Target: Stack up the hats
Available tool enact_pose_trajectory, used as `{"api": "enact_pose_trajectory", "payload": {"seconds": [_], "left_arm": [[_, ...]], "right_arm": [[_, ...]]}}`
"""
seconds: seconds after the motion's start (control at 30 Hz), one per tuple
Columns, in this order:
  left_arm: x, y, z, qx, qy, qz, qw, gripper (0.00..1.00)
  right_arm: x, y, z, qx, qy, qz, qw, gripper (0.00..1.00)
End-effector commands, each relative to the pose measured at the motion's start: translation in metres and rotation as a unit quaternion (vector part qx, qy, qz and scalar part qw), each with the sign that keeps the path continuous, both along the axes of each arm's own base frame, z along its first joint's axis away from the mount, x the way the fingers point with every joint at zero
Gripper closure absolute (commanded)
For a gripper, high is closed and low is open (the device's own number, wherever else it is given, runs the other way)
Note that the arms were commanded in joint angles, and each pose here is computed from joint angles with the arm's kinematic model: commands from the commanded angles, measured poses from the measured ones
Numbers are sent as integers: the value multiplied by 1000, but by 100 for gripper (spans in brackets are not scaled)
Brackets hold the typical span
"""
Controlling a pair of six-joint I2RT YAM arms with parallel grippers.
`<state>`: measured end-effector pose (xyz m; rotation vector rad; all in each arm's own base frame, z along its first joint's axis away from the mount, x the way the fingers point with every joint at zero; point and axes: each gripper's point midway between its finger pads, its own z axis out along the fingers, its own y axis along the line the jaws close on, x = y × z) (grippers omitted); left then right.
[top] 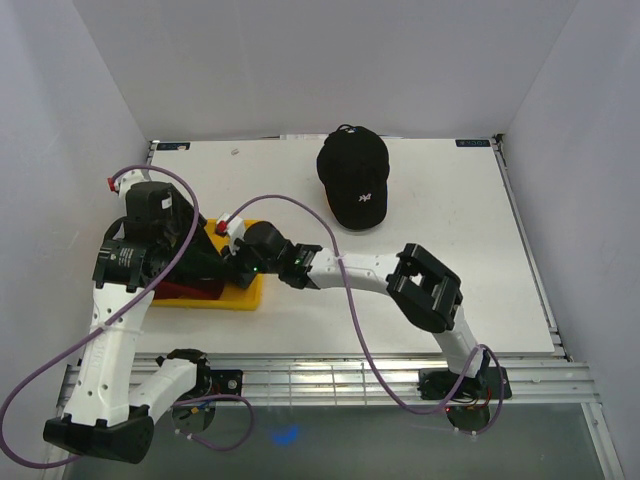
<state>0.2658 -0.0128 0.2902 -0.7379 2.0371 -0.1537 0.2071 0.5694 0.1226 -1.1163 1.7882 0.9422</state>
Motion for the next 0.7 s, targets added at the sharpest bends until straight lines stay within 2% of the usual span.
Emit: {"api": "enact_pose_trajectory", "payload": {"seconds": [0.0,0.03,0.07,0.13,0.2,0.33,0.43,0.6,0.67], "left_arm": [[-1,0,21,-4,-35,-4,999,32],[0,0,23,-4,-38,-5,999,32],[0,0,23,-4,-40,-5,999,32],[0,-1,25,-6,-44,-6,999,32],[0,-2,27,-7,-46,-8,999,32],[1,-3,33,-8,-51,-12,999,32],[2,-3,36,-7,-53,-14,998,32],[6,-5,31,-7,-45,-16,999,32],[9,-6,23,-8,-34,-18,999,32]], "right_arm": [[9,-15,91,104,96,29,989,92],[4,-20,100,117,126,54,984,92],[6,-26,107,133,170,50,975,92],[19,-43,119,163,211,51,963,92],[22,-58,137,204,274,74,937,92],[21,-88,106,200,393,61,895,92],[17,-105,83,189,446,46,874,92],[12,-120,55,179,494,19,851,92],[19,-126,45,184,503,-8,845,88]]}}
